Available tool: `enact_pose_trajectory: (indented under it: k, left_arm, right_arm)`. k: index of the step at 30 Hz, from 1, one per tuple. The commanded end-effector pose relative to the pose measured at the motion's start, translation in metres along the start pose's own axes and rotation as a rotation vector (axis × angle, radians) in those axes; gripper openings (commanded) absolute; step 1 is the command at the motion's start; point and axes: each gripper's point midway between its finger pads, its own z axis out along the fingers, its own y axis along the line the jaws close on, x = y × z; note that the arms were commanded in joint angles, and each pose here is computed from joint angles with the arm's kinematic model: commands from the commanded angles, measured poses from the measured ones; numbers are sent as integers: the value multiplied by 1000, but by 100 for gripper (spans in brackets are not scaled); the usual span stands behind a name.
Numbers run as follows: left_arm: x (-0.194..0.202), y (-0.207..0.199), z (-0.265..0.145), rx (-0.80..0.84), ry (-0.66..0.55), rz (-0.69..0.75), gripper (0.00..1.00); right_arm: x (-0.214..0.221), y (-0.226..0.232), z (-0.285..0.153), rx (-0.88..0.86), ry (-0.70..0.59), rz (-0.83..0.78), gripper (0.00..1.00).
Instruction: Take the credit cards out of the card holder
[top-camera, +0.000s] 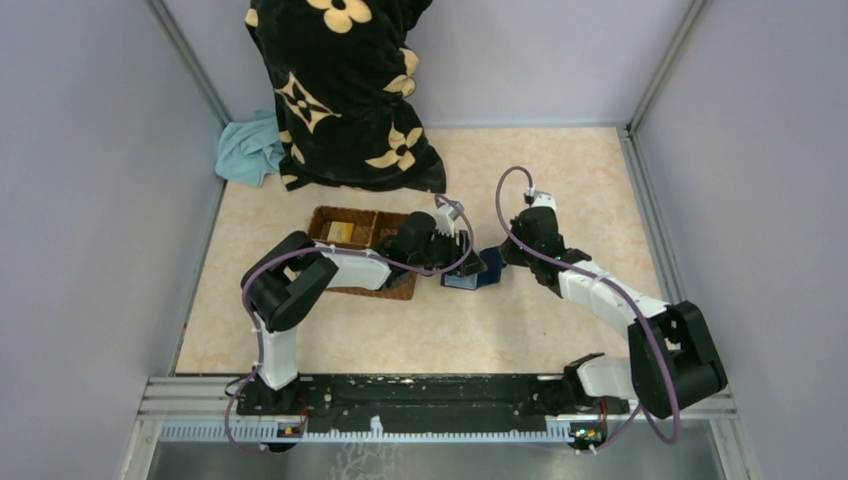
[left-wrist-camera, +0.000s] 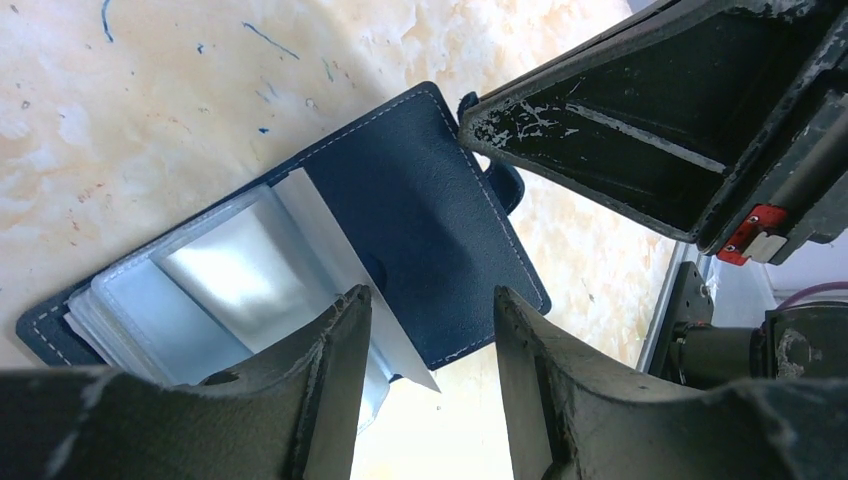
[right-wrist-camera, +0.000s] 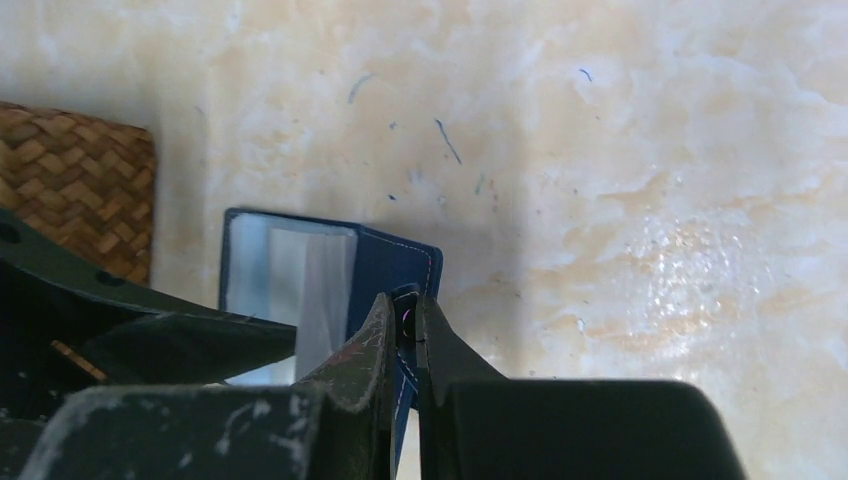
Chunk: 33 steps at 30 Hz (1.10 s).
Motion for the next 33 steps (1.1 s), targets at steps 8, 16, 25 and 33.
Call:
enact_pose_trajectory:
  k: [8, 16, 25, 33]
  left_arm:
    - [7, -3, 10, 37, 22, -5, 55]
    - [14, -10, 16, 60, 37, -10, 55]
    - [34, -25, 23, 100, 65, -19, 55]
    - [38, -30, 31, 121, 85, -18, 55]
  right_arm:
    - [3, -13, 0, 54, -5, 18, 50]
    - [-24, -12, -22, 58, -114, 9, 48]
    - [-26, 0, -28, -30, -151, 10, 31]
    - [-38, 2, -40, -32, -212, -24, 3]
